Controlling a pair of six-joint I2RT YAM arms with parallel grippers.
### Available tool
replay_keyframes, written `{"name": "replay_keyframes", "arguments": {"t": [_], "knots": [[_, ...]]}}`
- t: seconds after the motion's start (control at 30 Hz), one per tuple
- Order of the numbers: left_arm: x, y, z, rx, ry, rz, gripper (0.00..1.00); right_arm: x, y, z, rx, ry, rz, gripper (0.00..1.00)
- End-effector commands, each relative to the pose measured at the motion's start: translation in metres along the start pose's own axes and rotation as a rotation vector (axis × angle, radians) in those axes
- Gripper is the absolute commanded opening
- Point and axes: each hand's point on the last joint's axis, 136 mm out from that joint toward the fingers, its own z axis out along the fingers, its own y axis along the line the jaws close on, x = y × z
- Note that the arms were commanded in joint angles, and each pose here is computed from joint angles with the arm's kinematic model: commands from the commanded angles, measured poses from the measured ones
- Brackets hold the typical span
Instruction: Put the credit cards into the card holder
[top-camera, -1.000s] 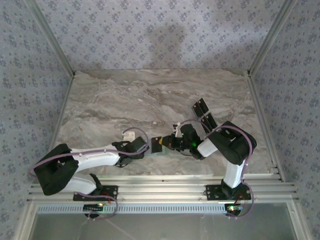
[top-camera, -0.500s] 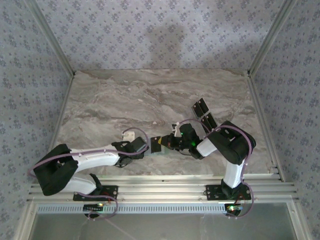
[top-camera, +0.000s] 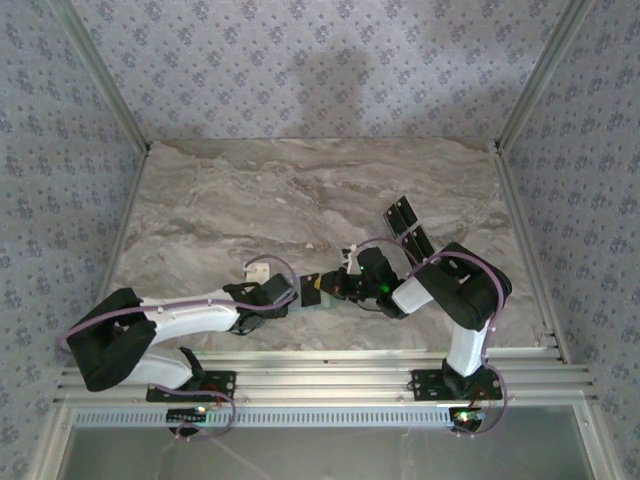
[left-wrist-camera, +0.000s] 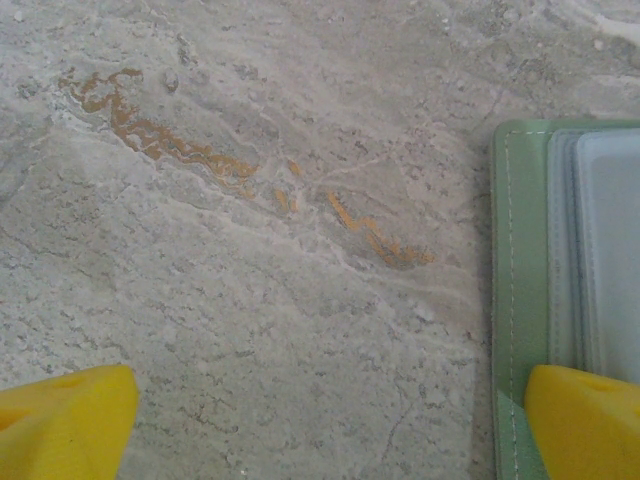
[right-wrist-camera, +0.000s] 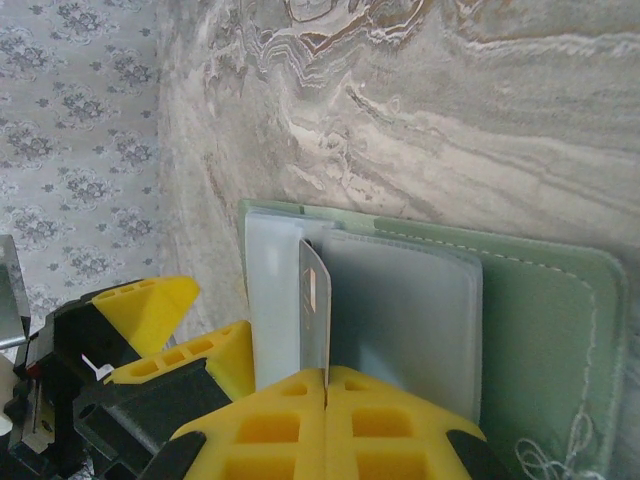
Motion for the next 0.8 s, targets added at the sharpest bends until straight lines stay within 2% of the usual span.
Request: {"name": "replay_keyframes", "arguments": {"t": [0.0,0.4,0.77], "knots": [[0.017,0.014,0.004,-0.042,0.054,0.035,1.0,0.008,-0.016,0.004,0.048,0.021,0.036,0.0],[0.017,0.013,0.004,-0.041,0.054,0.033,1.0,0.0,-0.029,0.004,0.064,0.005,0.056,0.0],[0.017,0.013,0.005,-0.038,0.055,0.031,1.0,0.007,-0.031,0.006,0.067,0.028,0.061,0.0]]}}
